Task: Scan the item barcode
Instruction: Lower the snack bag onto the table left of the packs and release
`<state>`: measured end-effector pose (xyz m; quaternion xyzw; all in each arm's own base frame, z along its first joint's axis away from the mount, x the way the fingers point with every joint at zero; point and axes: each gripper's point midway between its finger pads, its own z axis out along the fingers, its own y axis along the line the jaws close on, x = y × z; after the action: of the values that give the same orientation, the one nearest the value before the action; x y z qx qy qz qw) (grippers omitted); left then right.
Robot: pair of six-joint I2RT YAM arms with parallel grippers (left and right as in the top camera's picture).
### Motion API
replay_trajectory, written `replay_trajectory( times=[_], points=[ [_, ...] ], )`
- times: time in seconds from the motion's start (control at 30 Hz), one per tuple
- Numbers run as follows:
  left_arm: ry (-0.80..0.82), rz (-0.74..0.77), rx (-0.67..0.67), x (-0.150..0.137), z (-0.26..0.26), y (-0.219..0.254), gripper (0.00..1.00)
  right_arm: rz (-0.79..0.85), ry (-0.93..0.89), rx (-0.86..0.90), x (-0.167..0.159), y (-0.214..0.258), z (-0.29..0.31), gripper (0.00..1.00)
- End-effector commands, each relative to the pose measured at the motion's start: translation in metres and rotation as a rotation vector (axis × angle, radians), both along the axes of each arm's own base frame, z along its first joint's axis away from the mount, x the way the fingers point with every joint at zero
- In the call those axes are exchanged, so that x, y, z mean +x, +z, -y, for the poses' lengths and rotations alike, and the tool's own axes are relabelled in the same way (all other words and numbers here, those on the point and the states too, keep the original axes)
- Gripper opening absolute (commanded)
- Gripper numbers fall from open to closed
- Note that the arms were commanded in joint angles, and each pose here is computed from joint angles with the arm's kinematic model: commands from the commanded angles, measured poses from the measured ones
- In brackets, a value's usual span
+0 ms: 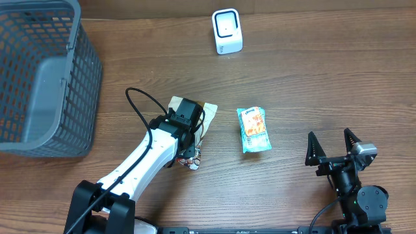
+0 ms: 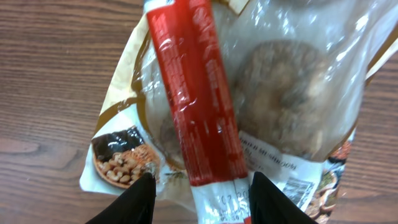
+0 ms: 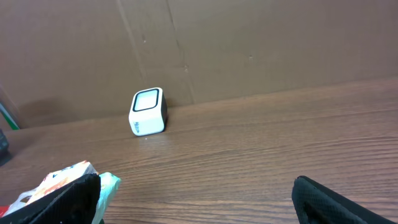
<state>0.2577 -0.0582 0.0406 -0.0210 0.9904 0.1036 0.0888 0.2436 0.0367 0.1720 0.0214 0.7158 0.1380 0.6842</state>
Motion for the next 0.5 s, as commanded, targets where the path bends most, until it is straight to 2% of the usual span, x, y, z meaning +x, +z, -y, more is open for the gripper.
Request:
replay_trajectory(
  times=[0.0, 0.17, 0.23, 0.3, 0.47],
  points=[
    [0.036, 0.022, -0.021, 0.001, 0.002, -0.001, 0.41, 0.003, -0.01, 0.007, 0.0, -0.002, 0.002, 1.0],
    [-0.008, 0.056, 0.019, 0.01, -0.003, 0.002, 0.29, 0.003, -0.01, 0.007, 0.0, -0.002, 0.002, 1.0],
    [-0.029, 0.06, 0.017, 0.012, -0.001, 0.003, 0.29, 0.003, -0.01, 0.007, 0.0, -0.002, 0.002, 1.0],
    [-0.029, 0.058, 0.012, 0.012, 0.0, 0.002, 0.37, 0.003, -0.01, 0.007, 0.0, -0.002, 0.002, 1.0],
    [-0.029, 0.071, 0.002, 0.016, 0.002, 0.005, 0.48, 0.003, -0.01, 0.007, 0.0, -0.002, 0.002, 1.0]
  ],
)
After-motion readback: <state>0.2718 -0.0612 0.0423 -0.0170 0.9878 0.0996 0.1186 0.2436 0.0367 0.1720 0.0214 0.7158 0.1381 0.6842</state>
